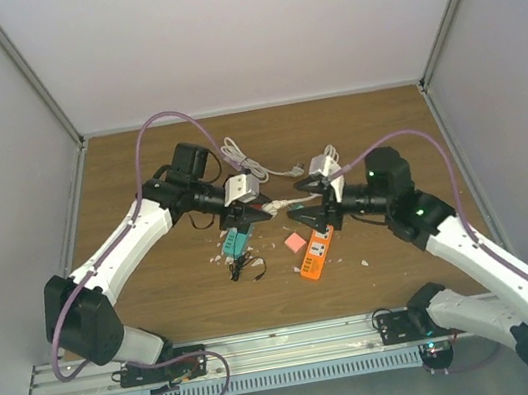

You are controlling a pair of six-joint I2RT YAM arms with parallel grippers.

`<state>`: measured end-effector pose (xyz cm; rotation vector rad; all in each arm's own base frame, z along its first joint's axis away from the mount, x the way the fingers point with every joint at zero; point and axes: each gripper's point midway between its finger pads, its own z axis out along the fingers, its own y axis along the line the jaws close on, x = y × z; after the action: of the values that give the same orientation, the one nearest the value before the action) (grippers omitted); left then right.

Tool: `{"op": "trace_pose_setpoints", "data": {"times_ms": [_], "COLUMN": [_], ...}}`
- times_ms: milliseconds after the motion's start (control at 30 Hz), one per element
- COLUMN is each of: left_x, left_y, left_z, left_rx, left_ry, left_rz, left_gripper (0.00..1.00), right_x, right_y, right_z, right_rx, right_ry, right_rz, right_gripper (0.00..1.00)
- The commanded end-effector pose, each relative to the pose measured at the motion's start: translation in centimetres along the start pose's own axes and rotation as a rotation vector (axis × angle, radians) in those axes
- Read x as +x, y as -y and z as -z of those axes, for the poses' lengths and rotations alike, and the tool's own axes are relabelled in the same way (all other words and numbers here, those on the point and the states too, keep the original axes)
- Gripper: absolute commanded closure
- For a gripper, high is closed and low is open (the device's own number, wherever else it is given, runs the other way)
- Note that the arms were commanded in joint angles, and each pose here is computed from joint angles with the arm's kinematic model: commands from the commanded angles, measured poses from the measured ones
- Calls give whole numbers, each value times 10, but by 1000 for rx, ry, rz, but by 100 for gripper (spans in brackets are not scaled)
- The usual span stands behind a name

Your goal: Insert the plug

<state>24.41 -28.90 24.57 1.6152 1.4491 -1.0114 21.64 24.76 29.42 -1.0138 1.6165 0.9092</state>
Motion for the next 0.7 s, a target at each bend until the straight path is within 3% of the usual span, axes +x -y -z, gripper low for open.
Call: {"op": "trace_pose_setpoints", "data": {"times_ms": [0, 367, 667], "left_x": [-25, -30, -31], "left_y": [9, 17, 19], "left_z": [14, 26, 27], "left_rx": [11, 24, 34], "left_ry": [71, 115, 124], "left_rz": [-91, -118, -119], "left_gripper": [73, 72, 72], "right_x": [-6, 4, 4], "right_y": [-11, -17, -11], "right_z": [-26, -48, -53], "right_rx": [-43, -108, -94], "right_ry": [-10, -31, -28], "right_rz": [52, 101, 148], "right_gripper": [27, 39, 35]}}
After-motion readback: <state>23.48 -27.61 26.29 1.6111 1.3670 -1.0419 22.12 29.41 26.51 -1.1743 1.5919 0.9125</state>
